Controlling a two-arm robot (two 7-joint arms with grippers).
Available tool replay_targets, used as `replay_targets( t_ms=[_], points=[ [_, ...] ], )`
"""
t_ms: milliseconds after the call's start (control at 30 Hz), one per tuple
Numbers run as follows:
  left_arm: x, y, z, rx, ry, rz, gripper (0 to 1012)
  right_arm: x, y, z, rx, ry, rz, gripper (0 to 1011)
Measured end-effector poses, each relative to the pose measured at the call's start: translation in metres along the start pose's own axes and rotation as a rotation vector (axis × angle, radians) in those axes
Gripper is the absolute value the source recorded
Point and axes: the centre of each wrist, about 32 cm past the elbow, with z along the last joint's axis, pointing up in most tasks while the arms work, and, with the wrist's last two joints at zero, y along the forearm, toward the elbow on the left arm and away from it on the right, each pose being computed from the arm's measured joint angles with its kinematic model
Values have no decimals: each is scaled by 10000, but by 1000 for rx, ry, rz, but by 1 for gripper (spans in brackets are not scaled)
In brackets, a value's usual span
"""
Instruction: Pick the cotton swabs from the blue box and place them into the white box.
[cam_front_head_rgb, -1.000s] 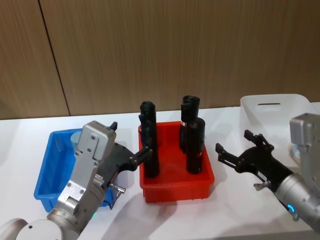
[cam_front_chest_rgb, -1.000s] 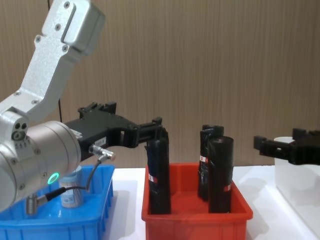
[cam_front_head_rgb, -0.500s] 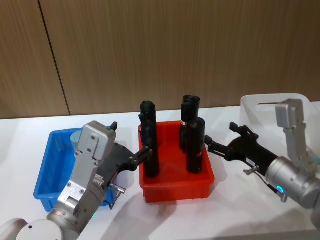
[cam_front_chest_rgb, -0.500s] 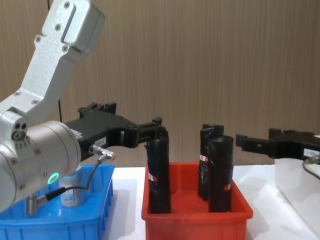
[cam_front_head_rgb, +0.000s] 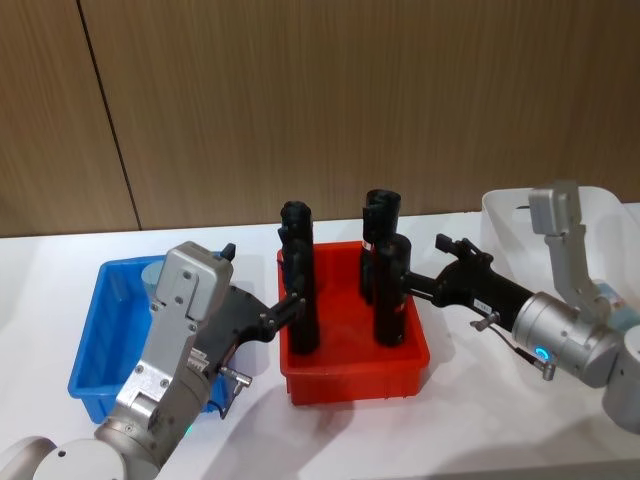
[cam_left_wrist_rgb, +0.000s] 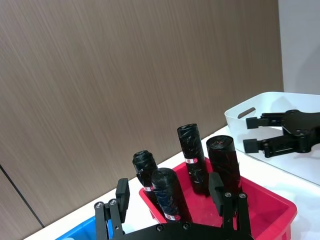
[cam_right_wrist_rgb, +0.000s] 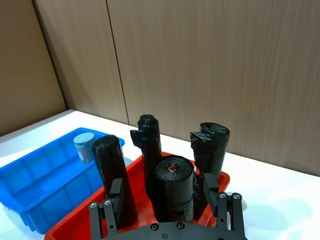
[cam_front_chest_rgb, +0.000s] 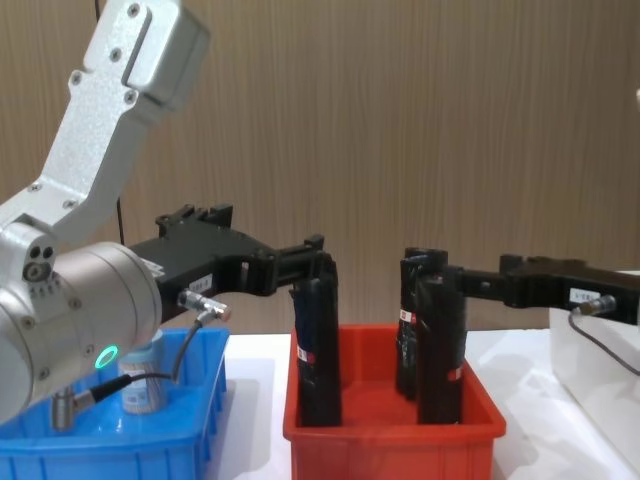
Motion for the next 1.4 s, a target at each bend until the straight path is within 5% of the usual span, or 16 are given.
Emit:
replay_targets(
  t_ms=[1400],
  points=[
    [0, 0, 0, 0, 0, 0, 1000, 276, 389, -69, -32, 31, 80, 1002]
  ],
)
